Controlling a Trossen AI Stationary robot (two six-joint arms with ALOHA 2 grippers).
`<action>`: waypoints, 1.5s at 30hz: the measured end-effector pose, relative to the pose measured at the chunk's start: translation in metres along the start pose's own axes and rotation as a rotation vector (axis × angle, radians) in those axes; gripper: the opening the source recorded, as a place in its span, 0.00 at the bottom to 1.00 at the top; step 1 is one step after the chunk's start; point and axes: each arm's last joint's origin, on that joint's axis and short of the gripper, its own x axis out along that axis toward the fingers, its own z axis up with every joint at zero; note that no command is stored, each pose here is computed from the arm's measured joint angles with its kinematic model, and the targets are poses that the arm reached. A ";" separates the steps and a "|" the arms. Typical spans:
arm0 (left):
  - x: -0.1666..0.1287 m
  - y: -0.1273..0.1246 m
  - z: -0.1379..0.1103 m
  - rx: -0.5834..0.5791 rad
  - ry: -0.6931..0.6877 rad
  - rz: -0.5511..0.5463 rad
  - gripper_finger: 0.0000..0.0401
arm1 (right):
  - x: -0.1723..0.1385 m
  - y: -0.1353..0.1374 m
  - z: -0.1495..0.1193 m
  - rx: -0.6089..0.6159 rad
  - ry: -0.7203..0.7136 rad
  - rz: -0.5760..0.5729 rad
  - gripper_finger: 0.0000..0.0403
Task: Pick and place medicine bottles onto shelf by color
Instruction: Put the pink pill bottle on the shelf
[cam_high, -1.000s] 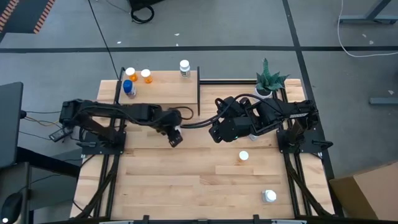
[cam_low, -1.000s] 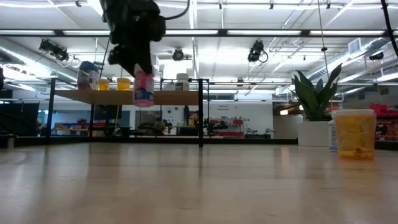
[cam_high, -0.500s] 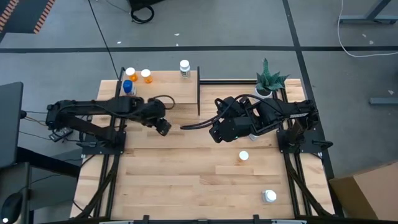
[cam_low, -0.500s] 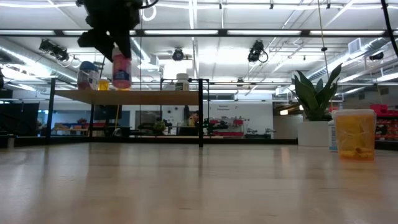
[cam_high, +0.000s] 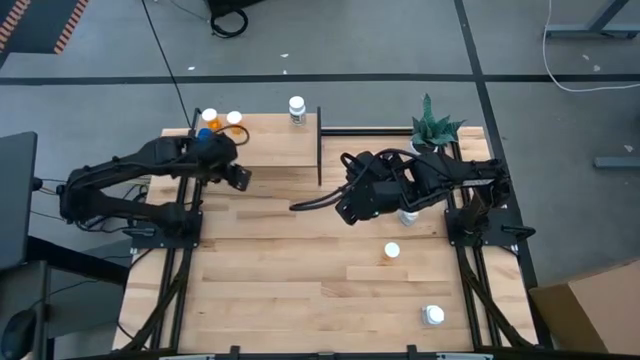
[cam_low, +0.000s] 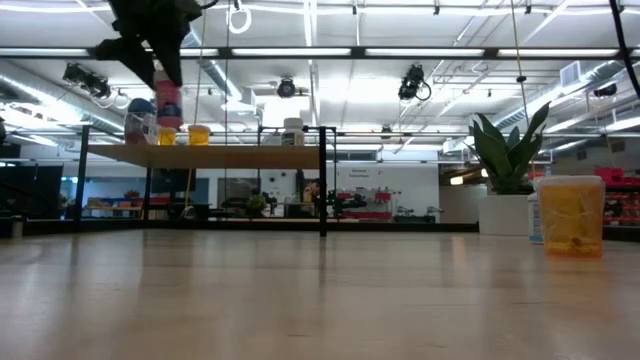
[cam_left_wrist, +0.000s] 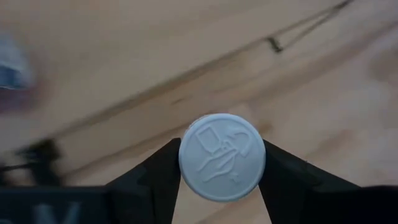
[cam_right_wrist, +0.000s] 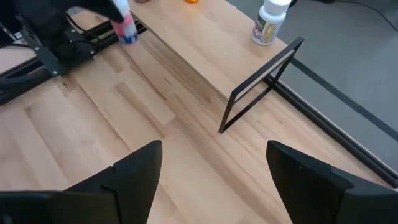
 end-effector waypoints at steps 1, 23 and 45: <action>-0.003 0.004 0.003 0.009 -0.002 0.030 0.48 | 0.001 -0.001 0.001 -0.001 0.000 -0.004 0.74; 0.030 0.011 0.062 0.094 -0.053 0.224 0.47 | 0.011 -0.010 0.011 -0.002 -0.003 -0.025 0.74; 0.049 0.029 0.072 0.047 0.047 0.307 0.52 | 0.011 -0.010 0.011 0.019 -0.004 -0.025 0.74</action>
